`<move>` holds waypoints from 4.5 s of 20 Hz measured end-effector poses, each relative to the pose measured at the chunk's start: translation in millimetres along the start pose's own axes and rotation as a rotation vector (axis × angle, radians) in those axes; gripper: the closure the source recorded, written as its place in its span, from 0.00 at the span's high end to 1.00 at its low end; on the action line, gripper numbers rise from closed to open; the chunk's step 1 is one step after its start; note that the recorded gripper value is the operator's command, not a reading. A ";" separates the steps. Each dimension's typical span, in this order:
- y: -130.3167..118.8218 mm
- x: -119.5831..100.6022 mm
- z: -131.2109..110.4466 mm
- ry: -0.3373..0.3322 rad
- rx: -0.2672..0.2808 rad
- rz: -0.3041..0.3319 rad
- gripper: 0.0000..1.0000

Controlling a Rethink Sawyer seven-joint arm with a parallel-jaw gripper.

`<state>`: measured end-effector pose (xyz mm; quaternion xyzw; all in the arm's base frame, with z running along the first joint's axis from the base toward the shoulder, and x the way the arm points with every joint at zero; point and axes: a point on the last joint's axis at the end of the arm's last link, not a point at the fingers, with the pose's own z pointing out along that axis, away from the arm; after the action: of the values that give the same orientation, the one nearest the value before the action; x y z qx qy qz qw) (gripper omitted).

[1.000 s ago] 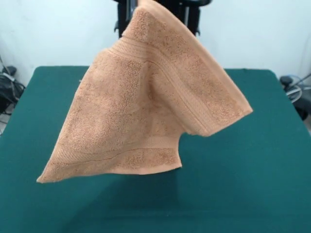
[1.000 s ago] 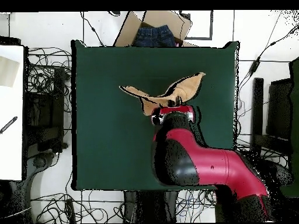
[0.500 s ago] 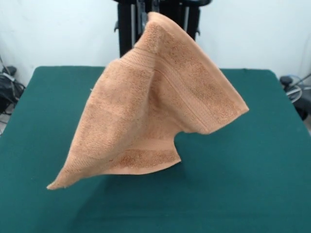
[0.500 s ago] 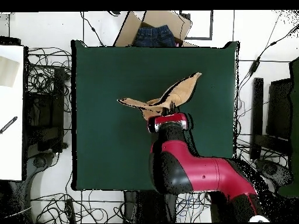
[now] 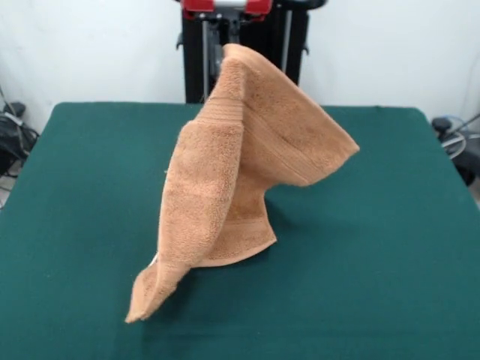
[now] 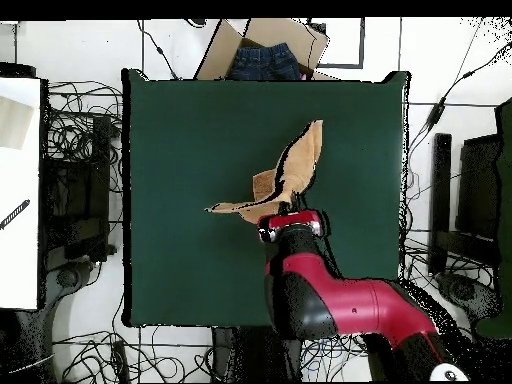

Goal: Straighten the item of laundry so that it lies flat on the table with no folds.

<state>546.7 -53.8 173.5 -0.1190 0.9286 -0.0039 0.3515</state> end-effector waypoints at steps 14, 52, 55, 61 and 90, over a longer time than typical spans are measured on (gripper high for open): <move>-64.6 42.0 -22.0 0.179 -0.055 0.136 0.00; -63.4 70.7 -70.9 0.287 -0.096 0.129 1.00; -60.6 50.5 -69.8 0.307 -0.085 0.157 1.00; -8.6 -21.9 -38.5 0.395 -0.137 0.032 1.00; -6.0 -29.5 91.8 0.601 -0.190 0.098 1.00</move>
<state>629.3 -46.0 124.2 -0.1000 0.9917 0.0648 0.0484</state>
